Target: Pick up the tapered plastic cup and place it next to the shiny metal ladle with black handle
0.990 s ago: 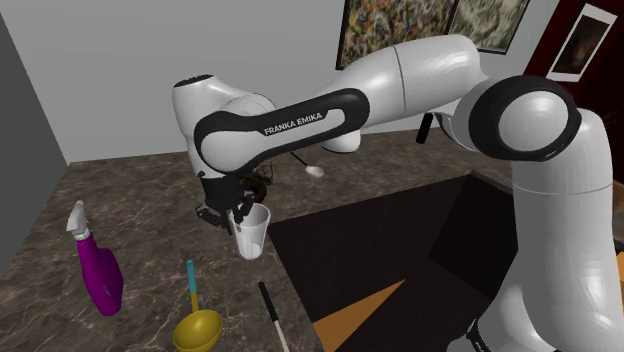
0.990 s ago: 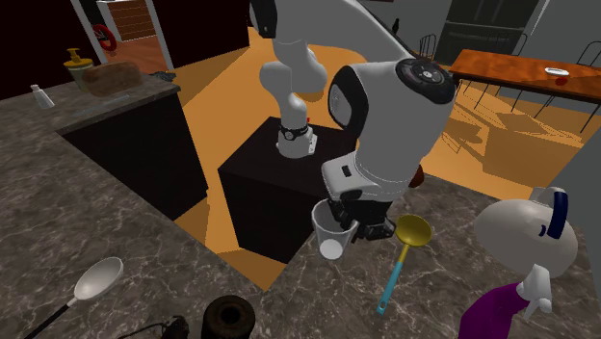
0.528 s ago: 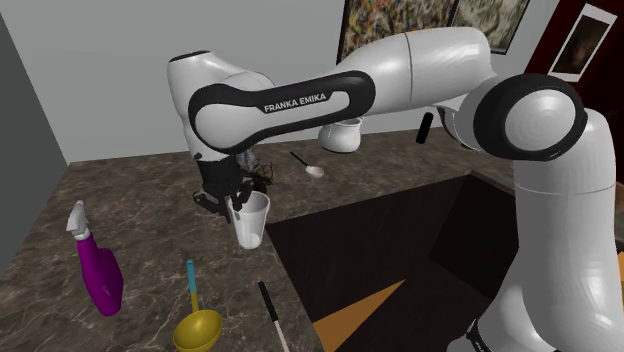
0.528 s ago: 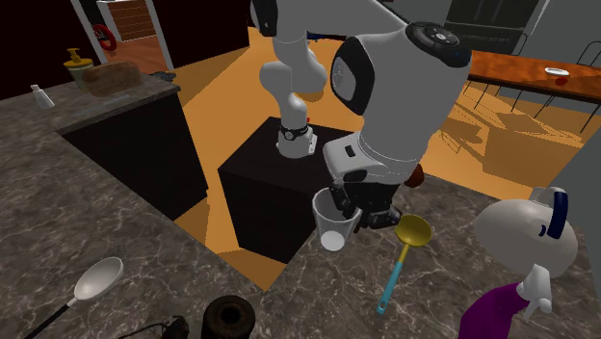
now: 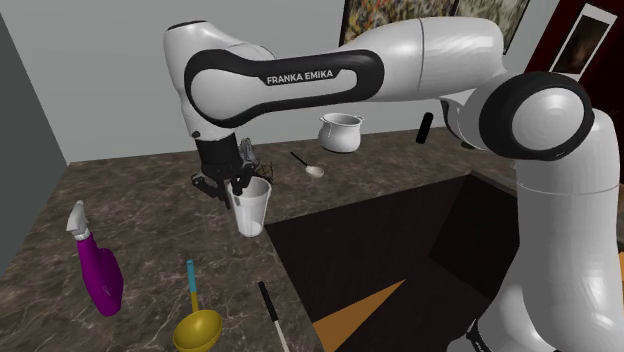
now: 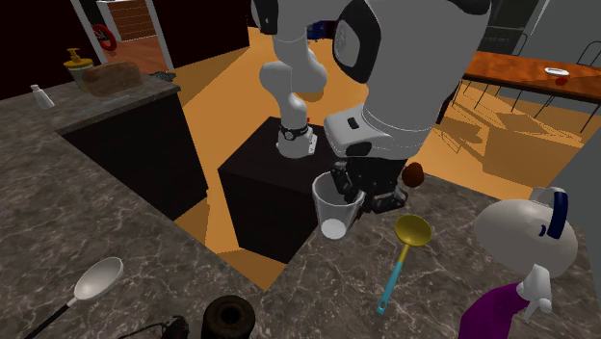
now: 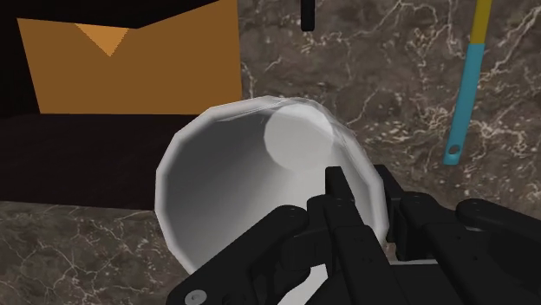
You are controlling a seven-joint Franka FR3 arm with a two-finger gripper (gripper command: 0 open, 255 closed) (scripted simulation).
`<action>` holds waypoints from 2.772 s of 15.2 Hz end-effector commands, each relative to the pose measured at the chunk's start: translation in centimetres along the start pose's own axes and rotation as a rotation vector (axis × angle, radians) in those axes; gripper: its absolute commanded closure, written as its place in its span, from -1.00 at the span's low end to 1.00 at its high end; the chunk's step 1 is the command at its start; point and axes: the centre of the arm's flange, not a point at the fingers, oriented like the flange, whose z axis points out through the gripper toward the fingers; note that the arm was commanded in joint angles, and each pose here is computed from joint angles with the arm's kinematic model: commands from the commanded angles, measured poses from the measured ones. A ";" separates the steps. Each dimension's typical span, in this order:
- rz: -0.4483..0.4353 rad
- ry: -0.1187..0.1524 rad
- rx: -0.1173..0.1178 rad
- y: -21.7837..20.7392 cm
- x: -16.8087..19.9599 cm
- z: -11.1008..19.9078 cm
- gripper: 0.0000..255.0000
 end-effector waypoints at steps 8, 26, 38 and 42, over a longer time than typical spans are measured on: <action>0.000 0.000 0.000 0.6 -0.2 -4.8 1.00; 0.000 0.000 0.000 10.5 6.3 -5.7 1.00; 0.000 0.000 0.000 22.8 15.1 -1.2 1.00; 0.000 0.000 0.000 27.0 18.0 0.3 1.00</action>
